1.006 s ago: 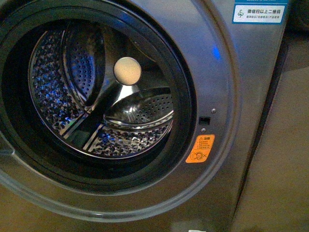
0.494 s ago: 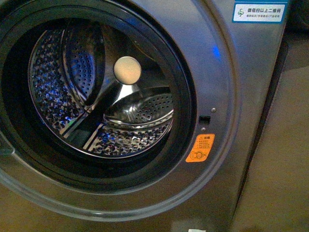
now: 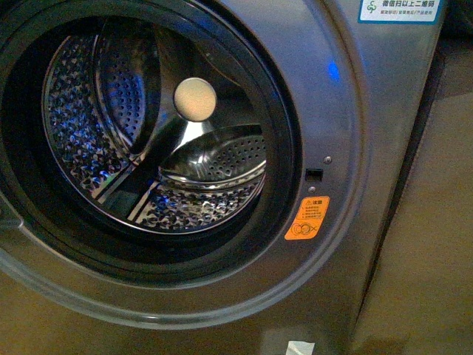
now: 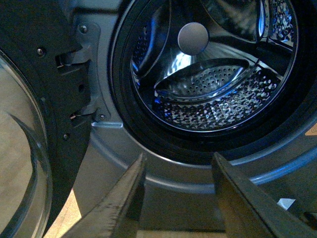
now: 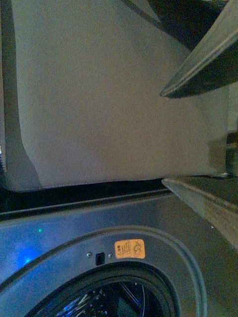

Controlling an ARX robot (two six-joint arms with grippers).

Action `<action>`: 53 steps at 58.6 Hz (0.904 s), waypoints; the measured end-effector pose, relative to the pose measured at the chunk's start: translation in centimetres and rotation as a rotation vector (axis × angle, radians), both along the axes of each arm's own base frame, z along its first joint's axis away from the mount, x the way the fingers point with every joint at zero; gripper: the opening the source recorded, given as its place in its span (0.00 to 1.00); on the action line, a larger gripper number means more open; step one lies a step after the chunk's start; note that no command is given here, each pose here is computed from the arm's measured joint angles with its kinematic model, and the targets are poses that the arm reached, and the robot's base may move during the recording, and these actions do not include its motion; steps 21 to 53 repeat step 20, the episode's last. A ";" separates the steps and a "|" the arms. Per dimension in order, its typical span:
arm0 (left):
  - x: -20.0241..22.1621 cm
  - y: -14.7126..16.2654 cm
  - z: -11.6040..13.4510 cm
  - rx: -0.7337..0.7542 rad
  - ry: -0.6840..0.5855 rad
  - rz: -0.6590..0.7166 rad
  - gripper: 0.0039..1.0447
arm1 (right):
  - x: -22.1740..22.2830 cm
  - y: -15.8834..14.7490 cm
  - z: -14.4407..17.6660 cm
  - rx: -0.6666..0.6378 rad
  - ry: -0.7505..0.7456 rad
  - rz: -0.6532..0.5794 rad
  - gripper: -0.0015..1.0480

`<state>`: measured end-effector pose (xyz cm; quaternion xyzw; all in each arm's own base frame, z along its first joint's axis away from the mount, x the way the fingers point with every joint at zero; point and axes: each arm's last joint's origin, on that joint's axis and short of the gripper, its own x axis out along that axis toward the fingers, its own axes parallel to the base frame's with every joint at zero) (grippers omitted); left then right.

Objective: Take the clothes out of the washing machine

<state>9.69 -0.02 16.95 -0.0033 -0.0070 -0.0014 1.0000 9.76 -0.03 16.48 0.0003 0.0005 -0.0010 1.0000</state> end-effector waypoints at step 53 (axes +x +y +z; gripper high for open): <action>0.0 0.0 0.0 0.002 0.000 0.000 0.94 | 0.0 0.0 0.0 0.000 0.000 0.000 0.92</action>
